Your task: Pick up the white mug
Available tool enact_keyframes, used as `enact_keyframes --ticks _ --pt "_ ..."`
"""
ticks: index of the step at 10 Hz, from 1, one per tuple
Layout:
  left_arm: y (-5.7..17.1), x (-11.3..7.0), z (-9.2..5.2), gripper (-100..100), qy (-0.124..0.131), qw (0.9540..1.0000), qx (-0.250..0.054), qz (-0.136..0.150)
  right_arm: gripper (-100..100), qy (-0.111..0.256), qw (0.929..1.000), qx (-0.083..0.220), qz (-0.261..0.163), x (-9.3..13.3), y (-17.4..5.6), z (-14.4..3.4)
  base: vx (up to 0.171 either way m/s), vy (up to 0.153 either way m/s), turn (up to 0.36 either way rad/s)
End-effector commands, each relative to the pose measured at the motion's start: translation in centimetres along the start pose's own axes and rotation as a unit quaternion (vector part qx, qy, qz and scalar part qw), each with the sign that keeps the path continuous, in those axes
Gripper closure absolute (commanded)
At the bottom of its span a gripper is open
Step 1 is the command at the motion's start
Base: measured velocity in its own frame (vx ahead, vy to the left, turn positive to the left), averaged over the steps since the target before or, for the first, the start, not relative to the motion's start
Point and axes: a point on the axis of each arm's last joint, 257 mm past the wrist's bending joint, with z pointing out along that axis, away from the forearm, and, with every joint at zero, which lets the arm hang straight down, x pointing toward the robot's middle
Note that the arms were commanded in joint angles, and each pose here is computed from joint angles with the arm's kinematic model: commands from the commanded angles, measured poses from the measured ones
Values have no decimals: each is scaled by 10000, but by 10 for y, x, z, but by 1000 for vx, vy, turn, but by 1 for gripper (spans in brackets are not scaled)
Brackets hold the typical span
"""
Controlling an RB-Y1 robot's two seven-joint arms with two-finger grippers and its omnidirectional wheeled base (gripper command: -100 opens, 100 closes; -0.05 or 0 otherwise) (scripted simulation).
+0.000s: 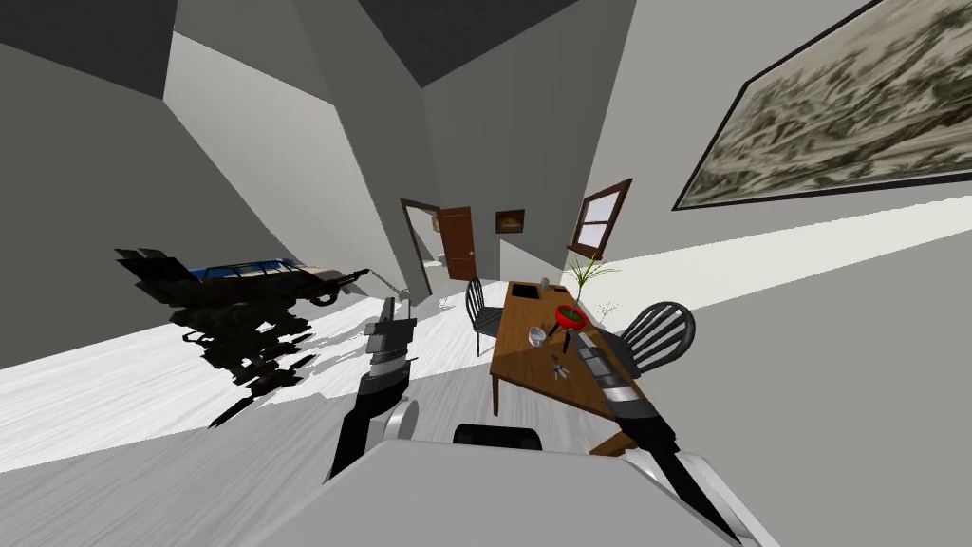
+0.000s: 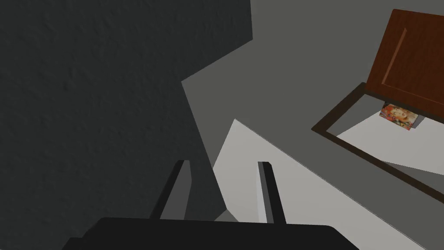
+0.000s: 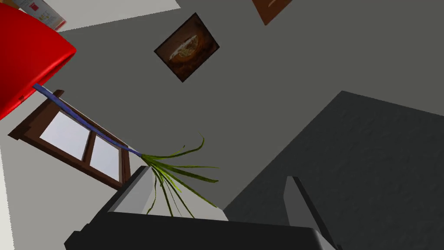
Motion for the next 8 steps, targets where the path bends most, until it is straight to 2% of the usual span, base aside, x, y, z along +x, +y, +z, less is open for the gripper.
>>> enact_keyframes --ticks 1,2,3,4,5,6,7,8 --pt "0 0 0 0 0 10000 0 0 -100 272 9978 163 -590 8 -23 -7 -6 45 423" --pt "0 0 0 0 0 10000 0 -1 -100 332 9971 212 -653 12 -28 -10 -4 23 146" --pt "0 0 0 0 0 10000 0 1 -100 545 9922 339 -1071 19 -46 -17 -1 28 208" --pt "0 0 0 0 0 10000 0 0 -100 555 9921 352 -1069 19 -47 -17 -2 22 113" --pt "0 0 0 0 0 10000 0 1 -100 763 9849 459 -1487 24 -64 -25 -9 33 271" --pt "0 0 0 0 0 10000 0 0 -100 782 9847 487 -1480 26 -66 -26 -2 21 130" --pt "0 0 0 0 0 10000 0 1 -100 992 9752 588 -1891 30 -83 -34 0 28 216" --pt "0 0 0 0 0 10000 0 0 -100 1012 9749 616 -1883 31 -86 -36 1 18 117"
